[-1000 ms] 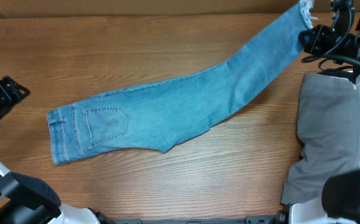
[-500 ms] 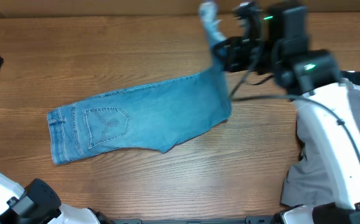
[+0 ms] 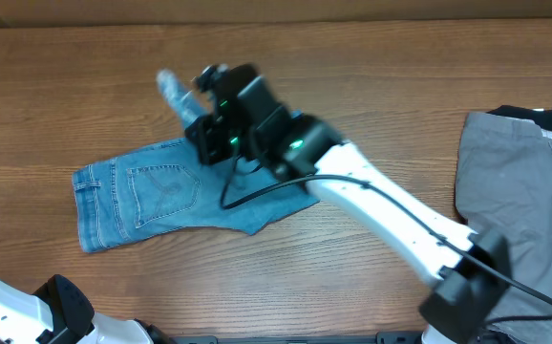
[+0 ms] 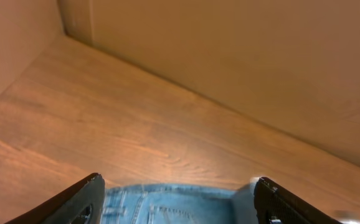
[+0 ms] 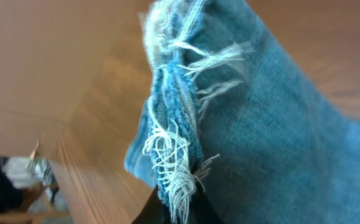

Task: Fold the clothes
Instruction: 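Lift the hems with the right gripper and fold them left onto the waistband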

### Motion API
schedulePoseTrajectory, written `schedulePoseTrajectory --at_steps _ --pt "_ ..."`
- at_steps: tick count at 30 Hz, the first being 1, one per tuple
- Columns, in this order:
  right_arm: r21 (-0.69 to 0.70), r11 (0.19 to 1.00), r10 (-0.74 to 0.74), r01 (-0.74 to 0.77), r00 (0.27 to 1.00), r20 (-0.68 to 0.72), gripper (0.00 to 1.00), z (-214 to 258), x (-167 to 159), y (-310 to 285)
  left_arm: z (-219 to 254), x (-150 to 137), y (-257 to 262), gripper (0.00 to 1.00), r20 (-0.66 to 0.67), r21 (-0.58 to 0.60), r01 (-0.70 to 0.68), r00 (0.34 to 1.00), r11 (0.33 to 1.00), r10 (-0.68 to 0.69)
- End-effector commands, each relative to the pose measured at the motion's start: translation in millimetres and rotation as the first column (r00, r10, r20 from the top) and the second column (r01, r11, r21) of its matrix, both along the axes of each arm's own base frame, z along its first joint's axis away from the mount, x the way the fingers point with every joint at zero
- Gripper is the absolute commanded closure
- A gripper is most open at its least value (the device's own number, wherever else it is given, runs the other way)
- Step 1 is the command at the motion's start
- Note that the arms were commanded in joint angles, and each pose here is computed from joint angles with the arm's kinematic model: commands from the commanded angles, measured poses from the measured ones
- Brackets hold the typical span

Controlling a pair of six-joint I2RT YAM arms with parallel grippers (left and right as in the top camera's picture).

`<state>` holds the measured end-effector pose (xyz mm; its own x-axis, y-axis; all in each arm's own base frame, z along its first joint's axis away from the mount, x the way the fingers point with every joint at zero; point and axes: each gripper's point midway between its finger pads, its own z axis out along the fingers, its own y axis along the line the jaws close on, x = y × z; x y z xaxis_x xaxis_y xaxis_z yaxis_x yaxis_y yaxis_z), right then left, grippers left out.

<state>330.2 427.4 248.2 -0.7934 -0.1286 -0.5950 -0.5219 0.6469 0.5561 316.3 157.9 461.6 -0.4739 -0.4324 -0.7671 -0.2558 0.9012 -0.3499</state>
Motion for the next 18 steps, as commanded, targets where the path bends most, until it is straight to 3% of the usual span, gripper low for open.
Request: schedulePoseTrajectory --at_steps 1,9,18 --pt "0.024 1.000 -0.006 0.006 1.000 -0.001 0.95 -7.2 -13.5 34.6 20.7 -5.5 -16.3 0.21 0.074 -0.021 0.040 0.997 0.999 -0.038" --pt "-0.006 0.999 0.045 -0.045 0.999 -0.005 0.95 -62.8 -27.0 79.2 19.6 -6.9 -22.9 0.22 0.073 -0.045 0.063 0.996 0.997 -0.060" --pt "0.089 0.995 0.027 -0.033 0.997 0.073 0.96 -55.3 -20.1 106.6 18.0 -7.4 -24.5 0.22 0.066 -0.053 0.066 0.996 0.996 -0.062"
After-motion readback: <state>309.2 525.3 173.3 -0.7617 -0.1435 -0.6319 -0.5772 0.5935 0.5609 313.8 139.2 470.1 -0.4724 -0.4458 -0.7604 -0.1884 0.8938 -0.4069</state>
